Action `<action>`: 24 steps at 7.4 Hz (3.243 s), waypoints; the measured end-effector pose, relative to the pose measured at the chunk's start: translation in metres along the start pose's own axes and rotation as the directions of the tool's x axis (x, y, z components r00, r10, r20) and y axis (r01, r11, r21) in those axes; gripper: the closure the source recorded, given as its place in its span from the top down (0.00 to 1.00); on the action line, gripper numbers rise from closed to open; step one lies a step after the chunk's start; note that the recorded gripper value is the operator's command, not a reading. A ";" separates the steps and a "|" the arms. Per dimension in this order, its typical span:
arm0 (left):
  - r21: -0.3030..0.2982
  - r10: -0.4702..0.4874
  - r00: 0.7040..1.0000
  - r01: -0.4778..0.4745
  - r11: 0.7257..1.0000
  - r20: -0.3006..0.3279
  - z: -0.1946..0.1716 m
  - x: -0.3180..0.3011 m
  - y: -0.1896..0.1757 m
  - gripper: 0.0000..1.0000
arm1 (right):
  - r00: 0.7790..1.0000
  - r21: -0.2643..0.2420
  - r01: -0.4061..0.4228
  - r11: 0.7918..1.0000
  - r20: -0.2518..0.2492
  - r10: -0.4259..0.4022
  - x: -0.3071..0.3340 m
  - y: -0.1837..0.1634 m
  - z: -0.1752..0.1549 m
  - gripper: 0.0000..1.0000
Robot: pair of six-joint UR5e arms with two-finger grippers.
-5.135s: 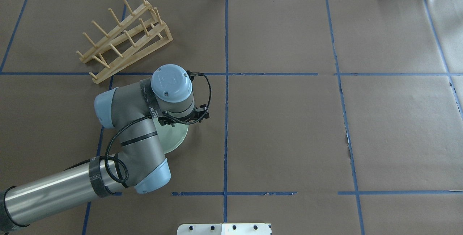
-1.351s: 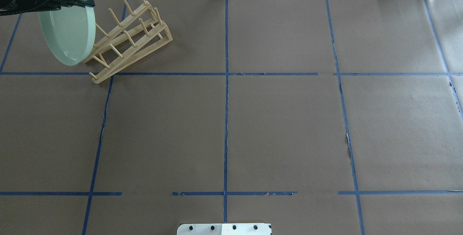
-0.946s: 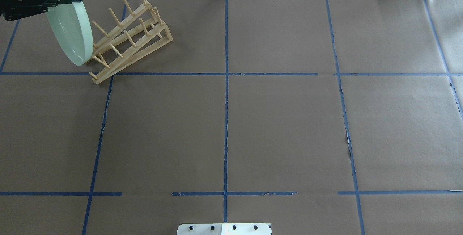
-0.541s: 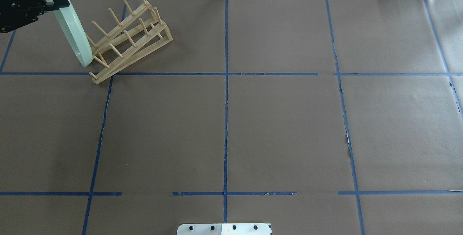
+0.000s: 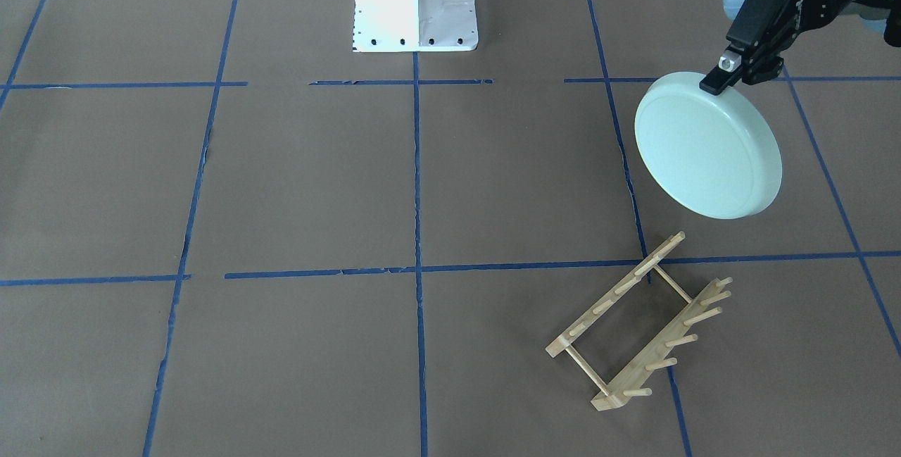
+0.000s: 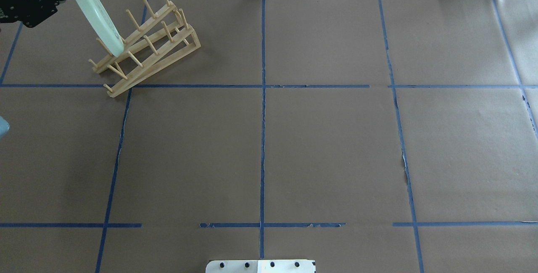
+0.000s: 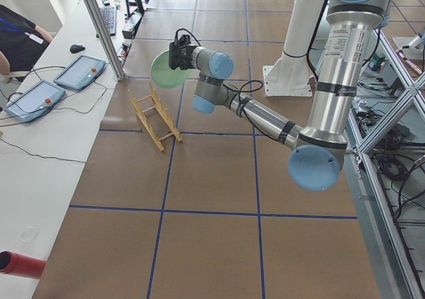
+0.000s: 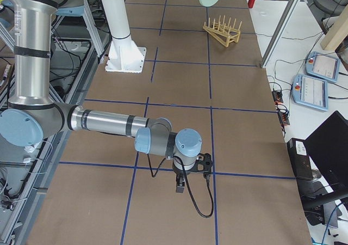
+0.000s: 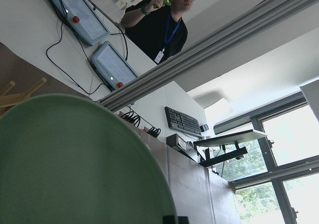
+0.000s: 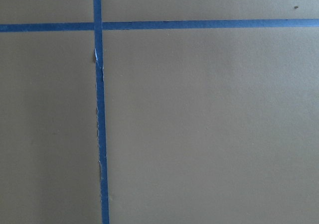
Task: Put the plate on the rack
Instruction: 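Carry the upright plate with the left gripper above the rack's pegs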
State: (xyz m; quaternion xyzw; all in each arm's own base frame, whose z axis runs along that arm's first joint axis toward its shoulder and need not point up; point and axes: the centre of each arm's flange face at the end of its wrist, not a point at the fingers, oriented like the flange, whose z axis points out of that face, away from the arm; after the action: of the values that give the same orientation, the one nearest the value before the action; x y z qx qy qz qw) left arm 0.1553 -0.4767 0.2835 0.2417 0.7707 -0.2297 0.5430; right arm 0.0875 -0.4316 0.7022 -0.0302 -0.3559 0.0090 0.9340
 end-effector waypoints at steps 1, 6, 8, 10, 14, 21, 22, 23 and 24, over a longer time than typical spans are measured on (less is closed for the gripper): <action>0.007 -0.020 1.000 0.020 1.000 -0.009 0.019 -0.003 -0.013 0.00 | 1.000 0.000 0.000 1.000 0.000 0.000 0.000 0.000 0.000 1.00; 0.035 -0.091 0.995 0.090 0.995 0.028 0.119 -0.019 -0.059 0.00 | 1.000 0.001 0.000 1.000 0.000 0.000 0.000 0.000 -0.001 1.00; 0.054 -0.099 0.994 0.096 0.994 0.054 0.143 -0.029 -0.071 0.00 | 1.000 0.001 0.001 1.000 0.000 -0.001 0.000 0.000 0.000 1.00; 0.074 -0.103 0.992 0.098 0.992 0.066 0.155 -0.039 -0.080 0.00 | 1.000 0.001 0.001 1.000 0.000 -0.001 -0.001 0.000 0.000 1.00; 0.085 -0.111 0.990 0.103 0.991 0.087 0.169 -0.050 -0.086 0.00 | 1.000 0.001 0.000 1.000 0.000 0.000 0.000 0.000 0.000 1.00; 0.073 -0.106 0.987 0.098 0.993 0.124 0.188 -0.070 -0.080 0.00 | 1.000 0.001 0.001 1.000 0.000 -0.001 0.000 0.000 -0.001 1.00; 0.070 -0.109 0.986 0.101 0.992 0.128 0.190 -0.075 -0.076 0.00 | 1.000 0.001 0.001 1.000 0.000 -0.001 -0.001 0.000 -0.001 1.00; 0.068 -0.110 0.986 0.103 0.992 0.126 0.193 -0.081 -0.069 0.00 | 1.000 0.001 0.001 1.000 0.000 -0.001 -0.001 0.000 -0.001 1.00; 0.069 -0.111 0.987 0.104 0.992 0.119 0.194 -0.088 -0.061 0.00 | 1.000 0.001 0.001 1.000 0.000 -0.001 0.000 0.000 -0.001 1.00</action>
State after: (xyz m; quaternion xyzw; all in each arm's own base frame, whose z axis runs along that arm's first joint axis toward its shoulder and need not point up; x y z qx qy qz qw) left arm 0.2840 -0.6551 0.3129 0.2021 0.7402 -0.2971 0.5683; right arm 0.0876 -0.4318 0.7015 -0.0295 -0.3559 0.0088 0.9340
